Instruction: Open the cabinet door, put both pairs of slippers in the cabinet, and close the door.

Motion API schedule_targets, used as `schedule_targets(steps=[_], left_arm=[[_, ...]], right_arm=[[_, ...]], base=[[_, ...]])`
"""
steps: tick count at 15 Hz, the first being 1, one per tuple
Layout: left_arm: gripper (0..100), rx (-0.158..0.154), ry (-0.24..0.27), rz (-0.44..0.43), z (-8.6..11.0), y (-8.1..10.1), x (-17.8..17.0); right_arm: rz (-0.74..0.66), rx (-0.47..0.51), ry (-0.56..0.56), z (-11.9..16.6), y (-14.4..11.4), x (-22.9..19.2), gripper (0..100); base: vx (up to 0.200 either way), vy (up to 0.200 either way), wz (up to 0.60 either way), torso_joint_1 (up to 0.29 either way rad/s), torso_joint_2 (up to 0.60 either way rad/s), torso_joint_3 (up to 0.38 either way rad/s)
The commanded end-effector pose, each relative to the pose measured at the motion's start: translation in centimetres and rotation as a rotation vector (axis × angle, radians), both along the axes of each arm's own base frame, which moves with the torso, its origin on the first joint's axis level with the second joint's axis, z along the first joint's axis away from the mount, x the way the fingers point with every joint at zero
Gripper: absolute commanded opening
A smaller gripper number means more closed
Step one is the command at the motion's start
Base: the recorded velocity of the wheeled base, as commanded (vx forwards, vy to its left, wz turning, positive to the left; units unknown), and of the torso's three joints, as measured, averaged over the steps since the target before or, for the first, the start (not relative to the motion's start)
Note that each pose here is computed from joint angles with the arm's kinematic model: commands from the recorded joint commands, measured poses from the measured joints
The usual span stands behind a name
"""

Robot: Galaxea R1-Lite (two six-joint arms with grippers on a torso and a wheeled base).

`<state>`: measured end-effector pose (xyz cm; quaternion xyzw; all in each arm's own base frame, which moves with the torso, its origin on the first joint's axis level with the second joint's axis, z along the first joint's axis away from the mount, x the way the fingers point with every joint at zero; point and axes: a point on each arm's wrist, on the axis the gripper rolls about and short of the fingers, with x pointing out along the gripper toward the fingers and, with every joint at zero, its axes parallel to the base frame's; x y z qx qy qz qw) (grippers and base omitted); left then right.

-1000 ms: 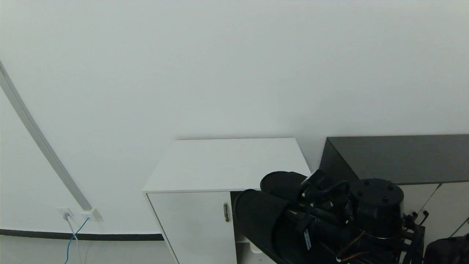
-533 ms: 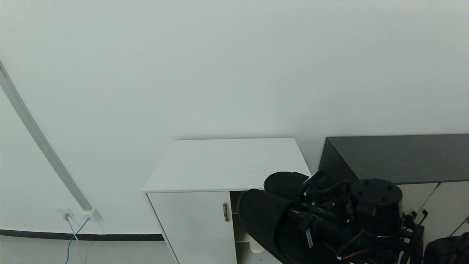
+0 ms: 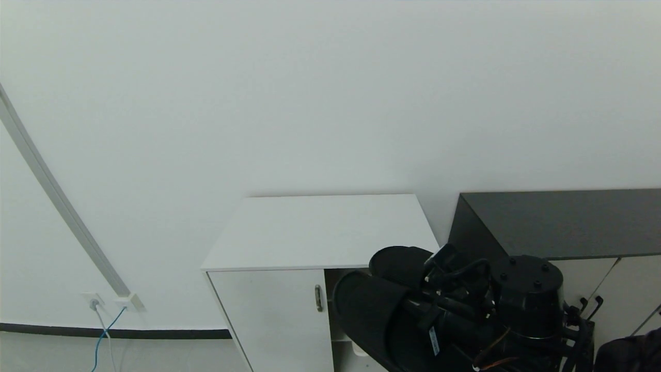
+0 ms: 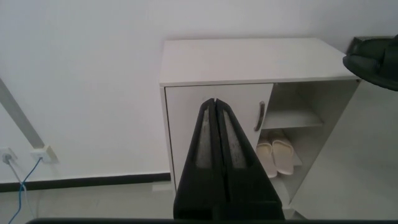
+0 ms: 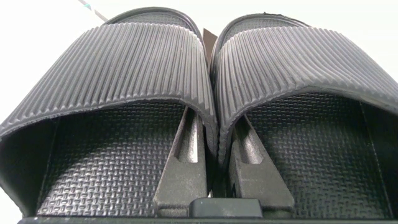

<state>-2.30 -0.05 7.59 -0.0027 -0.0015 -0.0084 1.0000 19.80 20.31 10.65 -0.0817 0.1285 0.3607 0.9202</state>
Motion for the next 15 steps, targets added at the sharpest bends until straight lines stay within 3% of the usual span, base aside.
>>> schedule_targets(steps=[1,9,15], left_arm=[[0,0.001,0.001,0.001,0.0,0.0,0.0],[0,0.004,0.001,0.0,0.0,0.0,0.0],[0,0.004,0.001,0.0,0.0,0.0,0.0]], right_arm=[[0.003,-0.002,0.003,-0.1,0.0,0.0,0],[0.02,-0.024,0.033,-1.2,0.1,0.1,0],[0.016,0.003,-0.024,-1.1,-0.1,0.1,0]], base=[[0.0,0.0,0.0,0.0,0.0,0.0],[0.0,0.0,0.0,-0.12,0.26,0.141],[0.0,0.0,0.0,-0.155,0.34,0.185]])
